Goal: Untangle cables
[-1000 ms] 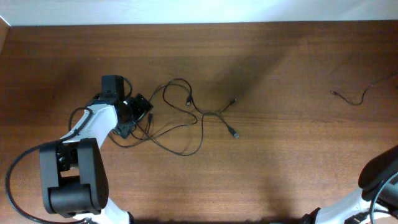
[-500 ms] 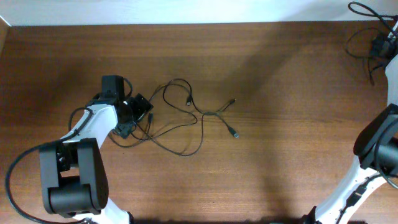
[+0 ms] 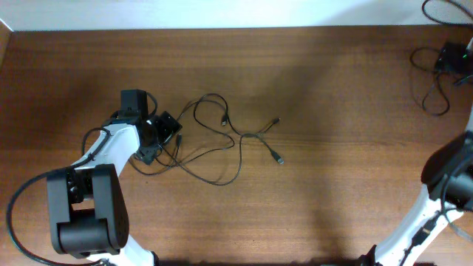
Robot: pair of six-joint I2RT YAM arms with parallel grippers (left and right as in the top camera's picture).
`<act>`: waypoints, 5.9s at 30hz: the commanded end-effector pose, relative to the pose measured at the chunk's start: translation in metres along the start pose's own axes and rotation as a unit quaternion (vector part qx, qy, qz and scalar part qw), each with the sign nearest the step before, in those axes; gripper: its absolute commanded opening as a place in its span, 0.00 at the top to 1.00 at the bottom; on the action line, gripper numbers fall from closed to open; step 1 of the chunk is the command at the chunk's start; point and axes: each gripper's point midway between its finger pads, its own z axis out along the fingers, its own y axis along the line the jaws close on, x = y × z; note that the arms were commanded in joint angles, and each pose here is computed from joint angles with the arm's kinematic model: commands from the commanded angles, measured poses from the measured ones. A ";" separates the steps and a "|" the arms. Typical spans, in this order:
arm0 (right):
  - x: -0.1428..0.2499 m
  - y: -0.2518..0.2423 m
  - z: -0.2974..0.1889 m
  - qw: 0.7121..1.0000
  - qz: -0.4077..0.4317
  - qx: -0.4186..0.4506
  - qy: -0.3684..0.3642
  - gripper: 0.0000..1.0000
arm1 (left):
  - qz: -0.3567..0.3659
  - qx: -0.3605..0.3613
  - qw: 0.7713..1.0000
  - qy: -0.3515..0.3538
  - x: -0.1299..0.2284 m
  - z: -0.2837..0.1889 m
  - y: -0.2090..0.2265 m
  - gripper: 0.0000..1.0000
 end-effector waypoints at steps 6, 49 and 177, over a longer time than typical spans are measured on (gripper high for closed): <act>0.070 0.199 -0.149 0.892 -0.042 -0.430 0.135 0.01 | -0.003 -0.020 1.000 0.010 0.006 0.009 0.013 0.01; 0.248 0.341 -0.255 0.865 -0.258 -0.413 0.118 0.96 | 0.225 0.043 0.973 -0.007 0.017 -0.027 -0.046 1.00; 0.015 -0.075 -0.165 0.962 0.205 -0.036 -0.176 0.02 | 0.334 0.111 0.934 0.063 0.109 0.047 -0.111 1.00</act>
